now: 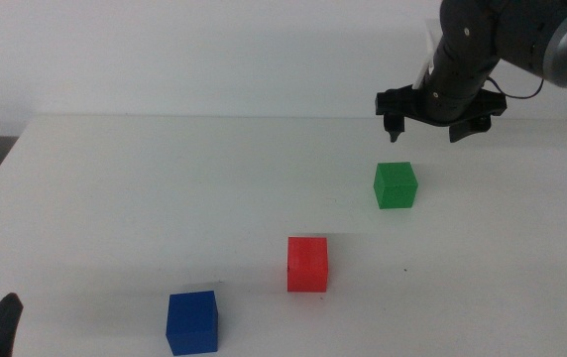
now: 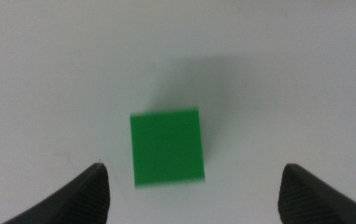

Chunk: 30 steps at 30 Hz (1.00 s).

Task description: Stack red cubes first, then green, then blue cubes in a specific spot.

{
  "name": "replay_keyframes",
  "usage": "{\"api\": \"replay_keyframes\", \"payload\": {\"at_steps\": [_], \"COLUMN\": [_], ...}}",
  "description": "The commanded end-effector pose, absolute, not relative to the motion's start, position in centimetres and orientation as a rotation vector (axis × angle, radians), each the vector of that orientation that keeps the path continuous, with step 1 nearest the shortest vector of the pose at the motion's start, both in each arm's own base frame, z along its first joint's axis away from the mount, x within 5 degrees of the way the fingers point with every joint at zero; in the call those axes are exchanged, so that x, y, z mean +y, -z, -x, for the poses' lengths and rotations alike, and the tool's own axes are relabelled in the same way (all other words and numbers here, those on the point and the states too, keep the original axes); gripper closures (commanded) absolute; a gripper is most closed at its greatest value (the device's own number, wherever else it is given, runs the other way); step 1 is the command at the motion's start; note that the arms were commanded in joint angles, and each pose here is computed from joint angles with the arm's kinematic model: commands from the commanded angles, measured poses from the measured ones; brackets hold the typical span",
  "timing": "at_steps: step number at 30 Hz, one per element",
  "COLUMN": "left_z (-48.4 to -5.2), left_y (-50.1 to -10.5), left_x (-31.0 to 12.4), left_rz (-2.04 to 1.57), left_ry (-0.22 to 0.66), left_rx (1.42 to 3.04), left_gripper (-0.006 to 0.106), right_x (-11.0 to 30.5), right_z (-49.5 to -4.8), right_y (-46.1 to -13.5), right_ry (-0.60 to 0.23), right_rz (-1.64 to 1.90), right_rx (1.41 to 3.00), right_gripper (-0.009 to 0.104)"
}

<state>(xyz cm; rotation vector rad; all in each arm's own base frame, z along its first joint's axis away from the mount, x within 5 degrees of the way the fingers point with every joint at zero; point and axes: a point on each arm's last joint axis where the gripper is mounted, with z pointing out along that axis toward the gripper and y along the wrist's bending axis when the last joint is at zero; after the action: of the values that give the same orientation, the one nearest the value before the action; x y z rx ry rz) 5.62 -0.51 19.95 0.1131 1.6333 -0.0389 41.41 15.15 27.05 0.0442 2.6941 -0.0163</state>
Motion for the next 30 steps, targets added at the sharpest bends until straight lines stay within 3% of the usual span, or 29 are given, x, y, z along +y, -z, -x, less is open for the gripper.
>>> {"api": "replay_keyframes", "payload": {"at_steps": [1, 7, 12, 17, 19, 21, 24, 26, 30], "left_z": [-5.6, -5.6, -5.6, -5.6, -5.6, -5.6, -5.6, -5.6, -5.6], "left_y": [-20.1, -20.1, -20.1, -20.1, -20.1, -20.1, -20.1, -20.1, -20.1], "left_x": [-0.5, -0.5, -0.5, -0.5, -0.5, -0.5, -0.5, -0.5, -0.5], "left_rz": [-0.113, -0.113, -0.113, -0.113, -0.113, -0.113, -0.113, -0.113, -0.113], "left_ry": [0.039, 0.039, 0.039, 0.039, 0.039, 0.039, 0.039, 0.039, 0.039], "left_rx": [1.619, 1.619, 1.619, 1.619, 1.619, 1.619, 1.619, 1.619, 1.619], "left_gripper": [0.007, 0.007, 0.007, 0.007, 0.007, 0.007, 0.007, 0.007, 0.007], "right_x": [15.0, 15.5, 15.5, 15.8, 15.9, 15.9, 16.0, 16.4, 18.3], "right_z": [-42.5, -43.9, -44.6, -45.3, -45.4, -45.5, -45.3, -44.4, -40.2], "right_y": [-26.1, -23.3, -20.7, -18.0, -17.0, -16.4, -16.7, -19.1, -26.0], "right_ry": [0.0, 0.004, 0.07, 0.078, 0.09, 0.098, 0.091, 0.094, 0.148], "right_rz": [0.024, 0.048, 0.08, 0.106, 0.123, 0.133, 0.126, 0.1, -0.065], "right_rx": [2.654, 2.648, 2.679, 2.693, 2.71, 2.723, 2.732, 2.717, 2.649], "right_gripper": [0.002, 0.002, 0.002, 0.006, 0.017, 0.035, 0.073, 0.098, 0.091]}}
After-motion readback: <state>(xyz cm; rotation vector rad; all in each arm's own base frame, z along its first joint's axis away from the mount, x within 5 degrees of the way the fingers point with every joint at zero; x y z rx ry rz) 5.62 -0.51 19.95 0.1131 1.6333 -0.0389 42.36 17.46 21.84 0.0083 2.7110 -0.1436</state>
